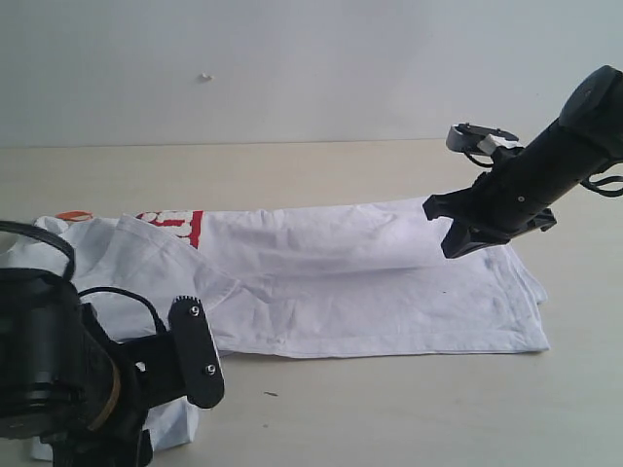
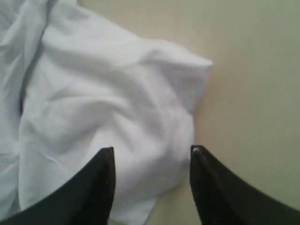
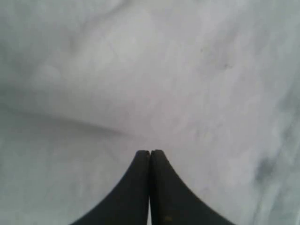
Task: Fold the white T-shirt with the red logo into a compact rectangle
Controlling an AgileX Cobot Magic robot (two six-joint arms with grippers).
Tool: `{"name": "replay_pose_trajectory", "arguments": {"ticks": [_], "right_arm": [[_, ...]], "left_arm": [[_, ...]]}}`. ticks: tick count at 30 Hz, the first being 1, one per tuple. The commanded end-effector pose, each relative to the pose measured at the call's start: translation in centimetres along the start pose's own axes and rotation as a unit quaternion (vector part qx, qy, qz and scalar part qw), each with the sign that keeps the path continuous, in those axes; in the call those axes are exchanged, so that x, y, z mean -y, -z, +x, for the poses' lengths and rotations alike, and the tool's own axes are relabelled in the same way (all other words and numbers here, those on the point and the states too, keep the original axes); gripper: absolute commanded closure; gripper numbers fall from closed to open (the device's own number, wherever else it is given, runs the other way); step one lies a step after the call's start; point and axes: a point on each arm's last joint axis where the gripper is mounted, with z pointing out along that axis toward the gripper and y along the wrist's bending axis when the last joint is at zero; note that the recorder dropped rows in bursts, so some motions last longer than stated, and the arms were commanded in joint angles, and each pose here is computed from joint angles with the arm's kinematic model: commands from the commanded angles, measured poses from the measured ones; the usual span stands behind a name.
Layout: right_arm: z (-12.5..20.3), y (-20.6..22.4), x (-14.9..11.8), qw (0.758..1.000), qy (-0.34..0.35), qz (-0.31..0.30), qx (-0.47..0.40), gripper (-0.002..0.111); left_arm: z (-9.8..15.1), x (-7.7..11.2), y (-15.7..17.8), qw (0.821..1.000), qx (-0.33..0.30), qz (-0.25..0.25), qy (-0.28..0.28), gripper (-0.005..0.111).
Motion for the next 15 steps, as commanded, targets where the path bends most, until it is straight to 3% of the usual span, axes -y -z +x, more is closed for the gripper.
{"name": "replay_pose_trajectory", "arguments": {"ticks": [1,5,10,15], "right_arm": [[-0.1,0.2,-0.2,1.000,0.007,-0.003,0.002,0.108],[-0.1,0.2,-0.2,1.000,0.008,-0.003,0.002,0.108],[-0.1,-0.1,0.0,1.000,0.007,-0.002,0.000,0.108],[0.3,-1.0,0.3,1.000,0.003,-0.005,-0.015,0.108]], "left_arm": [[-0.3,0.6,-1.4,1.000,-0.014,-0.006,-0.010,0.050],[-0.7,2.0,-1.3,0.999,-0.009,0.018,-0.046,0.050],[-0.7,2.1,-1.3,0.999,-0.009,0.020,-0.044,0.050],[-0.1,0.3,-2.6,0.999,-0.032,0.003,-0.017,0.050]]}}
